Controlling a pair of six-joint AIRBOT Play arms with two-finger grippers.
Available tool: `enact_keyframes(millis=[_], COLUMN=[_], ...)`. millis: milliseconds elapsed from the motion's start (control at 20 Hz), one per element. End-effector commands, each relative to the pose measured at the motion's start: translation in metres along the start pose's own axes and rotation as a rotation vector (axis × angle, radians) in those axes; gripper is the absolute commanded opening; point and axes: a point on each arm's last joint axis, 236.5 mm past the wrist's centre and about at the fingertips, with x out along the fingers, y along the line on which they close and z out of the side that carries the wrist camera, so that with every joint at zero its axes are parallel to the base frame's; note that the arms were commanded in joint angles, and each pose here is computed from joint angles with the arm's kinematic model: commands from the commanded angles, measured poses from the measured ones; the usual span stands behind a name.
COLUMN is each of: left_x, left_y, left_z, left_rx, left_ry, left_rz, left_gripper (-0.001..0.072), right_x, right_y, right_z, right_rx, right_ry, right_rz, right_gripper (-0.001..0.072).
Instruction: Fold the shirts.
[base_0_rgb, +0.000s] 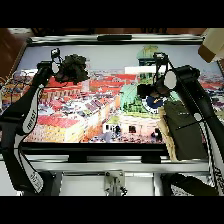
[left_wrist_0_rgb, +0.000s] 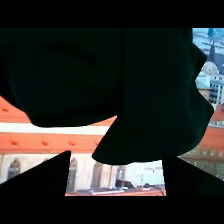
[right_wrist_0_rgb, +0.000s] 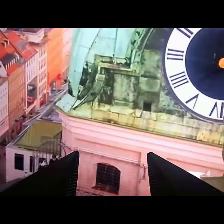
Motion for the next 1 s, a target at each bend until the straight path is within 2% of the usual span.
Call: enact_keyframes(millis=[0,200,250,350,450,550,650,800,950], left_x=[0.032,0.042,0.041,0.041,0.032,-0.002,-0.079,-0.263,-0.459], left_y=[-0.012,-0.015,-0.016,-0.018,-0.018,-0.024,-0.049,-0.113,-0.178], left_z=[-0.013,0.0,0.006,0.008,0.009,0.028,0.072,0.117,0.092], left_rx=[-0.019,-0.015,-0.016,-0.018,-0.02,-0.011,0.097,0.23,0.311], left_ry=[0.024,-0.048,-0.07,-0.08,-0.068,-0.103,-0.243,-0.522,-0.768], left_rz=[-0.053,-0.068,-0.073,-0.077,-0.078,-0.09,-0.128,-0.231,-0.413], left_gripper=[0.0671,0.066,0.0579,0.0247,0.0035,0.0032,0.0032,0.0031,0.0032], right_x=[0.0,0.0,0.0,0.0,-0.001,-0.001,-0.011,-0.061,-0.145], right_y=[0.004,0.012,0.012,0.012,0.013,0.007,-0.001,0.0,-0.015], right_z=[-0.002,-0.007,-0.009,-0.01,-0.013,-0.019,-0.027,-0.019,0.0], right_rx=[0.005,0.019,0.018,0.009,-0.001,-0.113,-0.16,-0.223,-0.252], right_ry=[0.006,0.029,0.036,0.041,0.055,0.076,0.104,0.026,-0.174], right_rz=[0.014,0.051,0.049,0.048,0.052,0.035,0.005,0.011,-0.046], right_gripper=[0.0538,0.0538,0.0538,0.0538,0.0539,0.0538,0.0538,0.0538,0.0538])
